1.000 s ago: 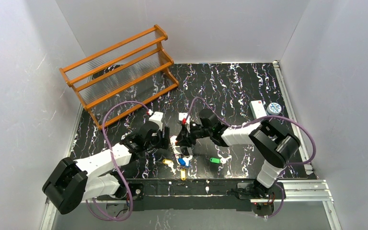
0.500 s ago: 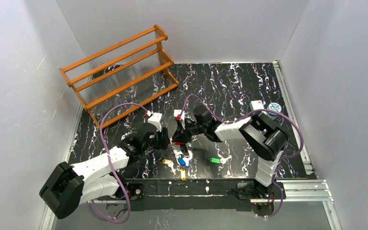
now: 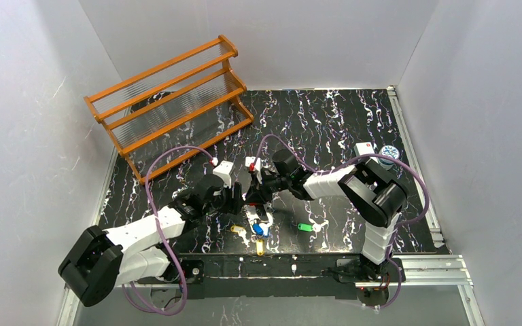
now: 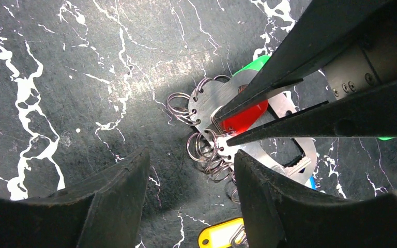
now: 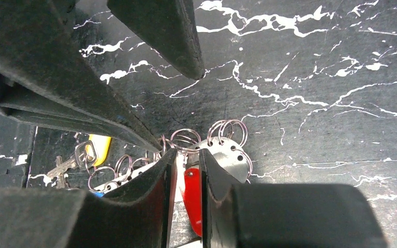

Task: Put the keys on the keyring

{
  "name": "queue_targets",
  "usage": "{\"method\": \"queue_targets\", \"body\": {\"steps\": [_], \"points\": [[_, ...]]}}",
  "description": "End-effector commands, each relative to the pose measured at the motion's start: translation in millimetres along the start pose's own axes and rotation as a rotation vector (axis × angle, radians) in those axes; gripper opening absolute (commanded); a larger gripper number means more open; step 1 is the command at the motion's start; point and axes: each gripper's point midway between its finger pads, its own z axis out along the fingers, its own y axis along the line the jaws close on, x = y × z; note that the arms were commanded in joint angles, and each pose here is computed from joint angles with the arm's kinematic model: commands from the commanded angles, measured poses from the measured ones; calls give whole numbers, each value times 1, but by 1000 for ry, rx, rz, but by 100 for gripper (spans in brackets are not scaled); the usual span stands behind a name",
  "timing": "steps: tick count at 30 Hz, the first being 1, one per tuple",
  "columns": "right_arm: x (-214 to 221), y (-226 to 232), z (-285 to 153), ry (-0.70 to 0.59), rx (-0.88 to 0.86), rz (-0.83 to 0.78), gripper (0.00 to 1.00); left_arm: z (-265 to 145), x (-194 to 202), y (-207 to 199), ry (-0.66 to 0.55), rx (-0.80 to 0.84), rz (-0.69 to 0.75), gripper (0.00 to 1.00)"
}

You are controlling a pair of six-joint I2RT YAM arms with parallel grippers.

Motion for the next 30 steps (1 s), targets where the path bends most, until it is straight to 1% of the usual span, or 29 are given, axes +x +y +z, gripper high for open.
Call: {"method": "queue_targets", "body": {"steps": [1, 10, 15, 25, 30], "points": [[-3, -10, 4, 15, 13, -22, 30, 2, -2, -2, 0, 11, 13, 58], [3, -18, 8, 47, 31, -4, 28, 7, 0, -7, 20, 42, 40, 50], [6, -20, 9, 59, 25, 10, 19, 12, -3, -10, 18, 54, 56, 45], [4, -19, 7, 55, 17, 17, 19, 26, -5, -8, 33, 32, 75, 37], [3, -18, 7, 50, 11, 18, 19, 34, -1, -9, 64, 44, 99, 28]]}}
